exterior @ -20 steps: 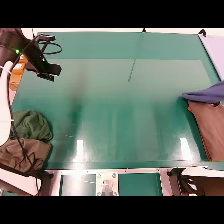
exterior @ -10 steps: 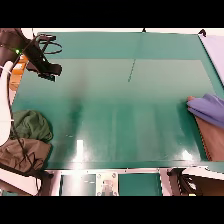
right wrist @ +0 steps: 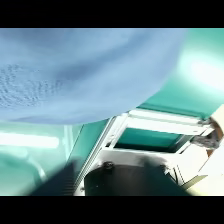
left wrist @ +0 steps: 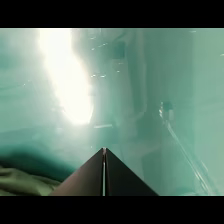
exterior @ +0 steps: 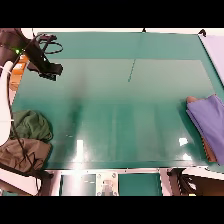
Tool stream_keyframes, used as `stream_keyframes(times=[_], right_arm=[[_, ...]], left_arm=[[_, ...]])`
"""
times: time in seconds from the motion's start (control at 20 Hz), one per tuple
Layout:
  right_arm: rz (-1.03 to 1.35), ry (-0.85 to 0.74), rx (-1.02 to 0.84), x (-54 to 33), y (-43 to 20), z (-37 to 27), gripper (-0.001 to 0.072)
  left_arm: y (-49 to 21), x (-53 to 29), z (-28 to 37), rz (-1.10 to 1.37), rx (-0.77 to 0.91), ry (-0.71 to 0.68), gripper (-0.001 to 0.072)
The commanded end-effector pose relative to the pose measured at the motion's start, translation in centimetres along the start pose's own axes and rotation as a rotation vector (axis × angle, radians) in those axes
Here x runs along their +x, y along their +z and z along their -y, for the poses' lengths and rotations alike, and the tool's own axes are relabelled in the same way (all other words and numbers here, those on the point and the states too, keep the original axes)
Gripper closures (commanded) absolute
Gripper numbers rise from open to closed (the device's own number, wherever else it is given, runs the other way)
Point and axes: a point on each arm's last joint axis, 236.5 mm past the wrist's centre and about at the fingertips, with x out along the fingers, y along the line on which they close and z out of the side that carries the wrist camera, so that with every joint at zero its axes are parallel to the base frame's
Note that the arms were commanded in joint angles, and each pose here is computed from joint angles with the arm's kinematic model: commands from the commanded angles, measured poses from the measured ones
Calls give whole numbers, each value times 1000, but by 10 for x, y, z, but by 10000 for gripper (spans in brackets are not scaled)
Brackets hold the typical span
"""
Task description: Fold the shirts.
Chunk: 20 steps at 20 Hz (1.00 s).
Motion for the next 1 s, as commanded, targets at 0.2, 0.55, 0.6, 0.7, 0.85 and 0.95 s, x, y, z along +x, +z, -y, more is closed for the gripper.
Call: stream_keyframes(times=[0.2, 0.55, 0.6, 0.7, 0.85, 0.95], right_arm=[[218, 374, -503, -51, -22, -192, 697], [404, 369, -934, -11, -142, -236, 699], [382, 355, -978, 11, -161, -228, 698], [334, 356, -1057, 46, -197, -217, 698], [323, 369, -1162, 74, -231, -212, 697], [294, 348, -1210, 81, -244, -208, 697]], left_arm=[[-20, -4, 38, -84, -11, -149, 685], [-87, -19, 115, -40, 51, -182, 685], [-108, -16, 121, -47, 40, -185, 685], [-157, -3, 129, -70, 3, -186, 685], [-212, 19, 129, -86, -56, -186, 685], [-235, 27, 124, -110, -81, -180, 685]])
